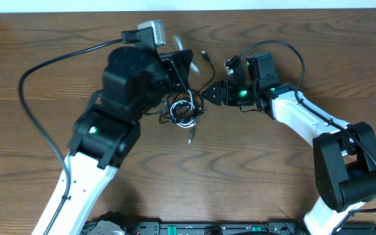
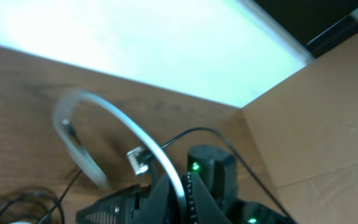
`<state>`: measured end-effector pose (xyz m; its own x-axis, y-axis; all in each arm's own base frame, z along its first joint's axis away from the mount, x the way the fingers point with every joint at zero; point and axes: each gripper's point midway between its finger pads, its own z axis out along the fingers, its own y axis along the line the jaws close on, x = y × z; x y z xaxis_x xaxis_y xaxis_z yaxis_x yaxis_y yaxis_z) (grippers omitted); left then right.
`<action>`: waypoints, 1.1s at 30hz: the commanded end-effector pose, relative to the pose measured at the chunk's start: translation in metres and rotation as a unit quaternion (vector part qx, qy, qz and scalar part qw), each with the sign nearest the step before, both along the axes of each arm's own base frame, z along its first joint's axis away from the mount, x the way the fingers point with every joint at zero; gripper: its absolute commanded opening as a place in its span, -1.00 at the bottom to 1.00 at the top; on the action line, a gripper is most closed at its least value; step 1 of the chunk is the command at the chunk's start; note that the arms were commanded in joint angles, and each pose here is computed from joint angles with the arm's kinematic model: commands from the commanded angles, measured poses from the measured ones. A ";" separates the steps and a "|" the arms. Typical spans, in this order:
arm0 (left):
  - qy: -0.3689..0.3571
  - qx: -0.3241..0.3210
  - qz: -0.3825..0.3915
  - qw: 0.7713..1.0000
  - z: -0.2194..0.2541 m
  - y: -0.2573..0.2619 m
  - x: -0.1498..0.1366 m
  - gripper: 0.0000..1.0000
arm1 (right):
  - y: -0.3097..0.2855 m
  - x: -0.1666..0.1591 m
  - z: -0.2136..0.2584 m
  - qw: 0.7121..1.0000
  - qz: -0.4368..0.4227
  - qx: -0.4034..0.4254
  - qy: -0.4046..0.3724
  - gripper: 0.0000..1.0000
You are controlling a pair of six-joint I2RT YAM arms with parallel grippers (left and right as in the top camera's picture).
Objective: Untangle cables
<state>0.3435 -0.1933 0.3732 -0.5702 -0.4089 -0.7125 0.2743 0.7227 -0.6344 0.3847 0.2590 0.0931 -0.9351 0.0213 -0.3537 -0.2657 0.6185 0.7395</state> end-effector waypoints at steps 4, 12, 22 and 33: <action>-0.046 -0.042 0.022 0.998 0.038 0.019 -0.005 -0.85 | 0.020 -0.016 0.027 0.989 0.112 0.054 -0.079 0.51; -0.061 -0.058 0.028 0.996 0.050 0.023 -0.003 -0.85 | 0.039 -0.042 0.024 0.976 0.184 0.051 -0.108 0.54; -0.070 -0.061 0.028 0.995 0.056 0.025 -0.008 -0.85 | 0.048 -0.063 0.016 0.952 0.257 0.032 -0.166 0.41; -0.064 -0.058 0.028 0.996 0.053 0.025 -0.008 -0.85 | 0.066 -0.029 0.017 0.980 0.128 -0.021 -0.149 -0.98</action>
<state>0.3400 -0.1701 0.4189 -0.4593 -0.5161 -0.7230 0.3062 0.6721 -0.6742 0.3403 0.3316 0.1074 -0.6745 -0.3166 -0.6669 -0.7297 0.4232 0.5371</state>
